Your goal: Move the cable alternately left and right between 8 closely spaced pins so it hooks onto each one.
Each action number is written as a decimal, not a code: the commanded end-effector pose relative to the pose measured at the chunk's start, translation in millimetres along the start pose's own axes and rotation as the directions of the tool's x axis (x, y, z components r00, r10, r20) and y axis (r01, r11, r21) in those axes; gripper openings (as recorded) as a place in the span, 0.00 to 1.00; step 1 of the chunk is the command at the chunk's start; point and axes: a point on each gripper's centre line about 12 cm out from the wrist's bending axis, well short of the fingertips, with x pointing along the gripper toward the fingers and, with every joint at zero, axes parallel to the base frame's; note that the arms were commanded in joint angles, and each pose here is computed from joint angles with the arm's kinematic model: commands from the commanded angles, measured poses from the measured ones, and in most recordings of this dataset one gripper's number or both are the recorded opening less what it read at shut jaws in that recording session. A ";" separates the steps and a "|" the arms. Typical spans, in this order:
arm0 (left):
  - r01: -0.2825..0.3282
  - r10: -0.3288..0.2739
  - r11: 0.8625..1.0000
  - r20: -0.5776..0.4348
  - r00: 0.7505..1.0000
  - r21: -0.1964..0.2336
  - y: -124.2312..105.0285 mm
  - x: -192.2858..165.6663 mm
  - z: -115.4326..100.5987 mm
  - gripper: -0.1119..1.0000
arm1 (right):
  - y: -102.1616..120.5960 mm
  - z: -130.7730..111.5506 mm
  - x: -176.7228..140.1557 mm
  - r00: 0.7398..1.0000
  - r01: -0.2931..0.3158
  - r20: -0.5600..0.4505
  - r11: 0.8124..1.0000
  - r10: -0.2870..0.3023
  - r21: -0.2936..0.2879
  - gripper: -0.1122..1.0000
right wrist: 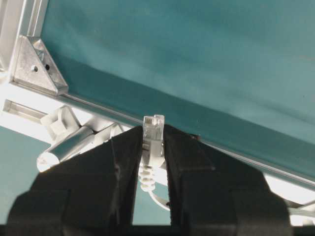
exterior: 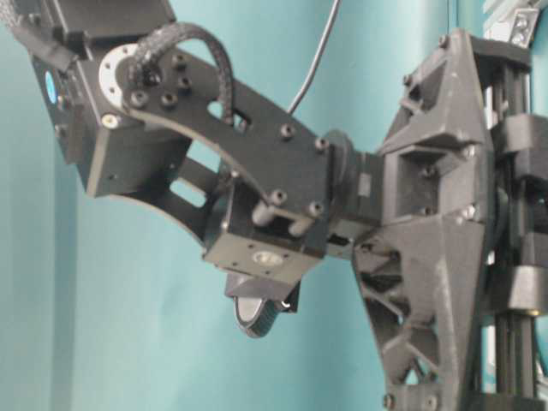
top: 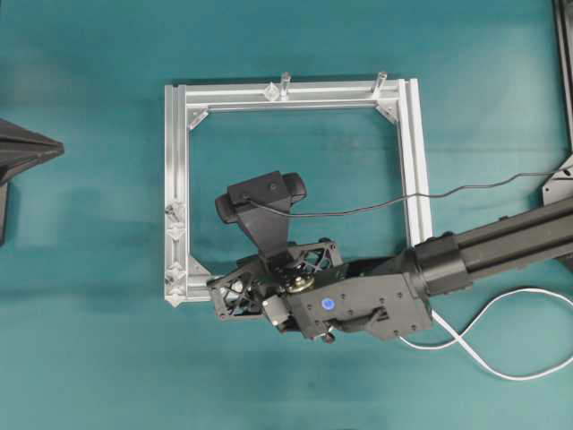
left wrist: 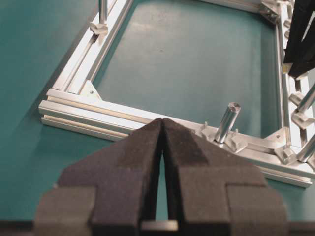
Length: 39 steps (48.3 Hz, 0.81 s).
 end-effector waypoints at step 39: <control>-0.004 0.004 1.000 0.016 1.000 -0.007 0.7 1.3 0.2 0.11 | 4.8 7.1 -11.8 1.000 -0.029 0.004 1.000 0.029 0.003 0.27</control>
